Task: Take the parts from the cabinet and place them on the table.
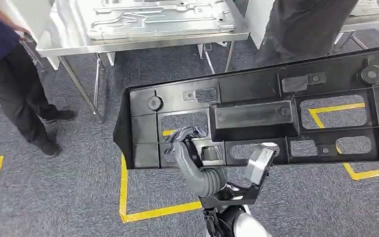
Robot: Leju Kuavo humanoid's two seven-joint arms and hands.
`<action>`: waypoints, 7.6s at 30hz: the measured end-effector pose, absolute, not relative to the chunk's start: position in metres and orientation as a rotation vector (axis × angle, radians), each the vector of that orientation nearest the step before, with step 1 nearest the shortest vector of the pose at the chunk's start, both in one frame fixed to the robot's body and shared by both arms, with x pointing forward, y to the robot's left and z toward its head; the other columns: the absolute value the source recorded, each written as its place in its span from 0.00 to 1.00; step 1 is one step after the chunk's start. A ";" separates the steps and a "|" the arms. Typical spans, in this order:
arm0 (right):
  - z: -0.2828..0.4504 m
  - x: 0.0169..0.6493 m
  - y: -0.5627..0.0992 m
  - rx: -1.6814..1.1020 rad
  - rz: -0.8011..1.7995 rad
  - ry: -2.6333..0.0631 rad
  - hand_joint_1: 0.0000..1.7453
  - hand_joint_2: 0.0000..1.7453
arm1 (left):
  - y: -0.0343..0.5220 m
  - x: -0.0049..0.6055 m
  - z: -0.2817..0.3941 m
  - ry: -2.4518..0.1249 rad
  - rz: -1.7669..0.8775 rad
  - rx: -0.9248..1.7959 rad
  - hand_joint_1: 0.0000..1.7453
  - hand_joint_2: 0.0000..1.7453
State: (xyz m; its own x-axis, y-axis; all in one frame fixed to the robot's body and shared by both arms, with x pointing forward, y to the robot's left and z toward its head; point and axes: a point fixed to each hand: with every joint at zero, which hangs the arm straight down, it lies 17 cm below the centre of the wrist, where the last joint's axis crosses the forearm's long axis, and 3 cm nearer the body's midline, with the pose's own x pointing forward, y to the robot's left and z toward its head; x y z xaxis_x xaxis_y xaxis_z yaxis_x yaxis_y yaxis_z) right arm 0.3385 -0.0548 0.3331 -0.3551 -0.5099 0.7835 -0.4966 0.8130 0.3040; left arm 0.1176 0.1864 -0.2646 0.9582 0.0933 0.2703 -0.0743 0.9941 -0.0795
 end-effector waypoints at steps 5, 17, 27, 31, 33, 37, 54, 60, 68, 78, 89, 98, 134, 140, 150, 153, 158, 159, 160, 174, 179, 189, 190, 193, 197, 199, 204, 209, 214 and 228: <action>0.327 0.340 -0.056 0.728 -0.006 -1.994 1.00 1.00 | 0.188 0.123 -0.264 -0.272 0.174 -0.077 0.00 1.00; 0.328 0.339 -0.056 0.729 -0.003 -1.999 1.00 1.00 | 0.194 0.123 -0.264 -0.278 0.313 -0.089 0.00 1.00; 0.330 0.342 -0.057 0.723 0.010 -2.007 1.00 1.00 | 0.194 0.116 -0.265 -0.268 0.330 -0.089 0.00 1.00; 0.328 0.341 -0.057 0.720 0.015 -2.006 1.00 1.00 | 0.193 0.116 -0.265 -0.271 0.313 -0.086 0.00 1.00; 0.326 0.341 -0.057 0.723 0.018 -2.002 1.00 1.00 | 0.191 0.112 -0.266 -0.266 0.301 -0.084 0.00 1.00; 0.328 0.342 -0.054 0.643 0.087 -2.035 1.00 1.00 | 0.187 0.122 -0.263 -0.278 0.285 -0.083 0.00 1.00; 0.330 0.332 -0.004 0.760 0.200 -1.989 1.00 1.00 | 0.196 0.129 -0.264 -0.278 0.275 -0.051 0.00 1.00; 0.320 0.332 -0.004 0.767 0.185 -1.963 1.00 1.00 | 0.194 0.131 -0.263 -0.272 0.303 -0.061 0.00 1.00; 0.315 0.340 -0.020 0.698 0.133 -1.981 1.00 1.00 | 0.187 0.130 -0.262 -0.263 0.345 -0.093 0.00 1.00; 0.313 0.355 -0.069 0.574 0.027 -1.999 1.00 1.00 | 0.195 0.129 -0.263 -0.266 0.374 -0.085 0.00 1.00; 0.343 0.368 -0.177 0.392 -0.237 -2.119 1.00 1.00 | 0.243 0.128 -0.268 -0.280 0.457 -0.013 0.00 1.00; 0.344 0.356 -0.220 0.293 -0.325 -2.161 1.00 1.00 | 0.244 0.135 -0.266 -0.318 0.453 -0.026 0.00 1.00; 0.364 0.358 -0.211 0.311 -0.197 -2.182 1.00 1.00 | 0.216 0.119 -0.269 -0.243 0.208 0.037 0.00 1.00; 0.365 0.358 -0.209 0.317 -0.189 -2.181 1.00 1.00 | 0.215 0.119 -0.269 -0.243 0.196 0.036 0.00 1.00; 0.369 0.359 -0.200 0.335 -0.134 -2.181 1.00 1.00 | 0.205 0.118 -0.268 -0.248 0.142 0.031 0.00 1.00; 0.368 0.359 -0.198 0.337 -0.126 -2.177 1.00 1.00 | 0.204 0.118 -0.268 -0.249 0.139 0.029 0.00 1.00; 0.368 0.358 -0.197 0.339 -0.118 -2.178 1.00 1.00 | 0.203 0.118 -0.268 -0.249 0.137 0.028 0.00 1.00; 0.368 0.358 -0.197 0.340 -0.117 -2.178 1.00 1.00 | 0.203 0.118 -0.268 -0.249 0.137 0.028 0.00 1.00; 0.368 0.358 -0.197 0.340 -0.116 -2.177 1.00 1.00 | 0.203 0.118 -0.268 -0.249 0.138 0.028 0.00 1.00; 0.369 0.357 -0.189 0.353 -0.079 -2.181 1.00 1.00 | 0.201 0.119 -0.268 -0.253 0.127 0.027 0.00 1.00; 0.369 0.356 -0.185 0.360 -0.061 -2.181 1.00 1.00 | 0.201 0.118 -0.268 -0.254 0.123 0.029 0.00 1.00; 0.369 0.355 -0.182 0.363 -0.047 -2.181 1.00 1.00 | 0.199 0.117 -0.268 -0.252 0.123 0.026 0.00 1.00; 0.369 0.355 -0.182 0.364 -0.045 -2.181 1.00 1.00 | 0.199 0.117 -0.268 -0.252 0.123 0.026 0.00 1.00; 0.369 0.354 -0.180 0.363 -0.038 -2.182 1.00 1.00 | 0.198 0.118 -0.267 -0.254 0.123 0.024 0.00 1.00; 0.367 0.354 -0.180 0.361 -0.032 -2.179 1.00 1.00 | 0.195 0.120 -0.266 -0.258 0.121 0.020 0.00 1.00; 0.368 0.352 -0.180 0.365 -0.033 -2.182 1.00 1.00 | 0.195 0.124 -0.266 -0.265 0.120 0.019 0.00 1.00; 0.369 0.352 -0.179 0.368 -0.029 -2.182 1.00 1.00 | 0.196 0.118 -0.267 -0.257 0.113 0.021 0.00 1.00; 0.368 0.352 -0.179 0.367 -0.027 -2.182 1.00 1.00 | 0.197 0.114 -0.268 -0.252 0.112 0.023 0.00 1.00; 0.372 0.351 -0.179 0.368 -0.023 -2.192 1.00 1.00 | 0.199 0.115 -0.268 -0.252 0.110 0.027 0.00 1.00; 0.315 0.367 -0.102 0.372 0.399 -1.928 1.00 1.00 | 0.185 0.119 -0.265 -0.251 0.084 -0.015 0.00 1.00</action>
State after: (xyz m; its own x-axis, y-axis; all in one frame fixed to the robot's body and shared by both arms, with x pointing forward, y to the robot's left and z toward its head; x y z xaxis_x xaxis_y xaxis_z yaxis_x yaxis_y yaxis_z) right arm 0.3673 -0.1016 0.3149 -0.3704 -0.0727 0.9260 -0.4343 0.8948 -0.1035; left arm 0.1193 0.1855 -0.2653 0.9652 0.0851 0.2472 -0.0815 0.9964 -0.0249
